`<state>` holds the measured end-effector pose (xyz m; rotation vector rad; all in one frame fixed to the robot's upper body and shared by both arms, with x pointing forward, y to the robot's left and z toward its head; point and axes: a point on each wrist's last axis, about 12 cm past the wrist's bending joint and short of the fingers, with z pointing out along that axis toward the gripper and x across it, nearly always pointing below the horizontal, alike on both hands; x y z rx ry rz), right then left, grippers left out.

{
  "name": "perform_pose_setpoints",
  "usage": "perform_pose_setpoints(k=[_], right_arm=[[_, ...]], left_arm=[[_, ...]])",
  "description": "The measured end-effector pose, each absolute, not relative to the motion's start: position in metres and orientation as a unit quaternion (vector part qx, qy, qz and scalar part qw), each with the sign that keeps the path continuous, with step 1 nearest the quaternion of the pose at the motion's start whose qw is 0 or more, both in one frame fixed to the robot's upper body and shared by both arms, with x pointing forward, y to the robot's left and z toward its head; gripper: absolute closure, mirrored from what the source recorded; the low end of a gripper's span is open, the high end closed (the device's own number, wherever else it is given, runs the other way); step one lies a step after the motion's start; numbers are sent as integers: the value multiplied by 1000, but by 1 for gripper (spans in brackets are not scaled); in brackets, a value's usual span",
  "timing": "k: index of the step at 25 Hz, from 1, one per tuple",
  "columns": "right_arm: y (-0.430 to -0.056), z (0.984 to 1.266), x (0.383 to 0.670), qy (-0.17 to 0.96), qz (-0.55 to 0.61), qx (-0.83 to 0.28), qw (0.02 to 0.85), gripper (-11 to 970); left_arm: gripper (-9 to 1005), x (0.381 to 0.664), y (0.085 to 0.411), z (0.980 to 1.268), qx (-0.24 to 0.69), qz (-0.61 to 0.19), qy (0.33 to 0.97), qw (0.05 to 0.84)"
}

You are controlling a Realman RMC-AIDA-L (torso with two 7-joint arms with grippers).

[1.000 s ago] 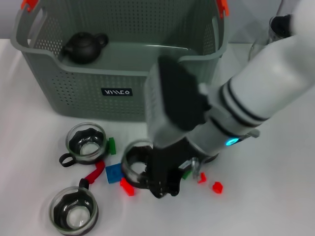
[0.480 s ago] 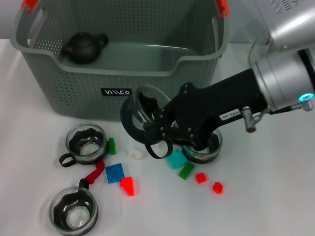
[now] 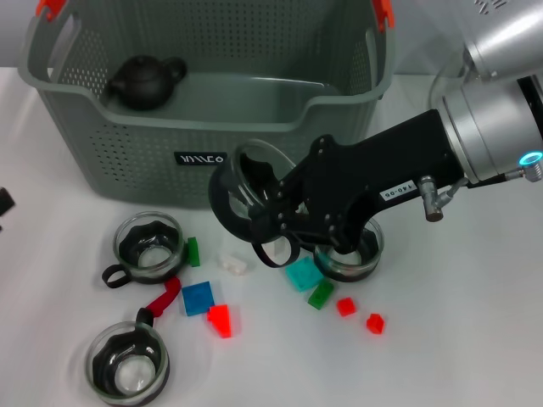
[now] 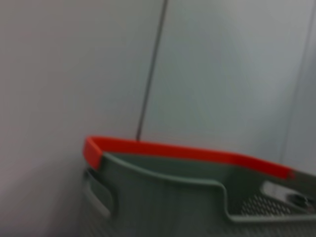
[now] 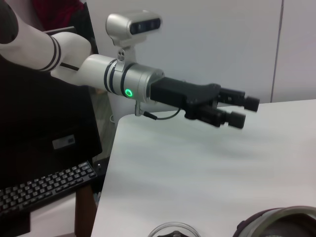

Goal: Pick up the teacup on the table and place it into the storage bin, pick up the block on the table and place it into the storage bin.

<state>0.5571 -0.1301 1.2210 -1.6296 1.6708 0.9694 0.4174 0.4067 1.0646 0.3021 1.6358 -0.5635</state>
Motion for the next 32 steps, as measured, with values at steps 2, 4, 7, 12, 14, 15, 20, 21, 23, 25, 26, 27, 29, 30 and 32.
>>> perform_pose_setpoints(k=[2,4,7,12,14,15,20,21,23,25,26,27,29,30,32], right_arm=[[-130,1222,557,630,366,-615,302,902],[-129,1222,557,631,367,-614,301,903],[-128,1223,557,632,367,-613,300,903],[-128,1224,558,631,367,-614,301,903],[-128,1224,558,632,366,-613,301,903],[-128,1225,558,631,366,-614,302,903],[-127,1226,559,630,365,-615,302,902],[-127,1226,559,629,365,-616,302,902],[-127,1226,559,629,365,-617,302,902],[-126,1226,559,628,365,-617,301,901],[-126,1226,558,628,365,-618,301,900],[-126,1226,558,628,365,-618,301,900],[-126,1226,558,628,366,-618,300,899],[-126,1226,558,628,366,-618,300,898],[-127,1226,558,628,366,-618,300,897]], left_arm=[[220,420,404,1062,146,-250,727,622],[220,422,403,1059,155,-250,738,607],[220,423,402,1057,166,-250,745,596],[220,422,400,1057,188,-255,752,578],[220,424,397,1057,198,-263,753,570],[220,425,395,1056,204,-267,753,565],[220,431,384,1054,235,-287,754,542],[220,432,383,1054,240,-291,753,540],[220,433,379,1054,247,-298,751,535],[220,433,376,1055,256,-308,746,532],[220,433,374,1056,262,-316,741,531],[220,433,372,1057,266,-321,737,531],[220,432,370,1059,275,-332,730,529],[219,432,369,1060,281,-338,728,526],[219,433,367,1061,288,-345,726,521]])
